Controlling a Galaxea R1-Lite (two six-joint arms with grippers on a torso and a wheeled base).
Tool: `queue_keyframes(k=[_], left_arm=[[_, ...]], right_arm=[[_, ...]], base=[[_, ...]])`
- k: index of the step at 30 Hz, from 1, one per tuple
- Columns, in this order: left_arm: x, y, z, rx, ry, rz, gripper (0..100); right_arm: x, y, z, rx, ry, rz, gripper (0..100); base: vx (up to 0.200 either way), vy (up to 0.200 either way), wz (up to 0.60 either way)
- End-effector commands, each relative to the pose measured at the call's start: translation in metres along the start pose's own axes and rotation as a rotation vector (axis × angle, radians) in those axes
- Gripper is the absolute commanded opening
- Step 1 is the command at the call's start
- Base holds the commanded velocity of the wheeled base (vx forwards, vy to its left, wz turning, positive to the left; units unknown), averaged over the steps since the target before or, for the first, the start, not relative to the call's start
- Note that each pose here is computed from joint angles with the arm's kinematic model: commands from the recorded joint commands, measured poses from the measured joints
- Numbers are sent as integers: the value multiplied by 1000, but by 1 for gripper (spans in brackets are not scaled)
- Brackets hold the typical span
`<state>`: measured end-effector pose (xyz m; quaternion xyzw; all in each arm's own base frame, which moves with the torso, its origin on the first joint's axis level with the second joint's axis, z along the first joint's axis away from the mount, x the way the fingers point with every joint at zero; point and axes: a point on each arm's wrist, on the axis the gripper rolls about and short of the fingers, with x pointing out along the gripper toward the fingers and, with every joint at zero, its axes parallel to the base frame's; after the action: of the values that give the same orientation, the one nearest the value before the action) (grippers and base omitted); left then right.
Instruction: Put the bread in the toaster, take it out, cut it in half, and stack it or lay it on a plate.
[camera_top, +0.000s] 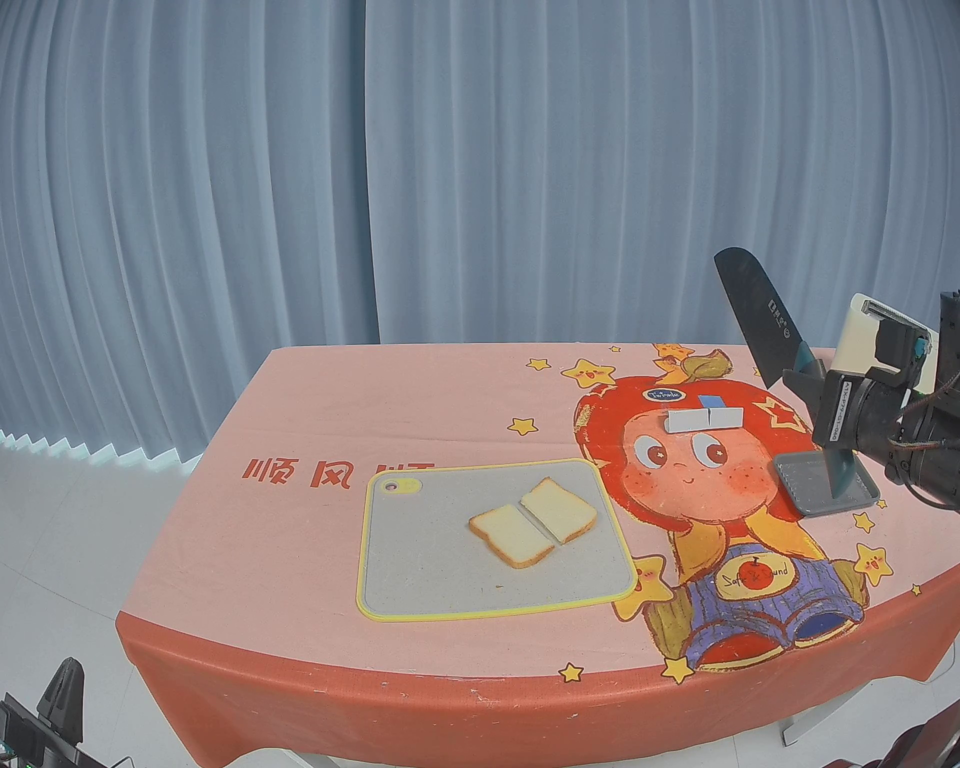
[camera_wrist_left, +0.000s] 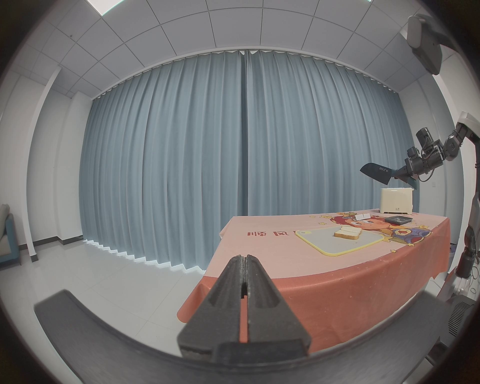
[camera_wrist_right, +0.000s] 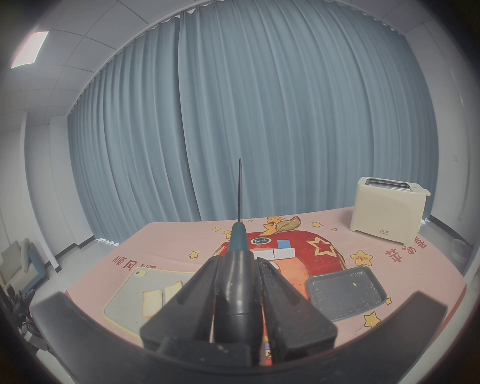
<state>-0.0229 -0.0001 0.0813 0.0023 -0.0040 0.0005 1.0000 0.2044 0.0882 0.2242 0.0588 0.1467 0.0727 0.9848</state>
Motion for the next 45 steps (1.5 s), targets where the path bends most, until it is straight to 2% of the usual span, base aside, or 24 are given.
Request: queue_keyframes(k=[1,10,19,26,38,45], left_arm=[[0,0,-5,0,2,0,0],[0,0,-5,0,2,0,0],[0,0,-5,0,2,0,0],[0,0,-5,0,2,0,0],[0,0,-5,0,2,0,0],[0,0,-5,-2,2,0,0]], right_arm=[[2,-2,2,5,0,-13,0],[13,-14,2,21,14,-35,0],[19,-16,0,22,31,-35,0],[26,-24,1,33,38,-58,0],[27,-31,5,41,28,-84,0],[29,-31,3,43,43,-62,0]], base=[[0,0,0],[0,0,0],[0,0,0],[0,0,0],[0,0,0],[0,0,0]])
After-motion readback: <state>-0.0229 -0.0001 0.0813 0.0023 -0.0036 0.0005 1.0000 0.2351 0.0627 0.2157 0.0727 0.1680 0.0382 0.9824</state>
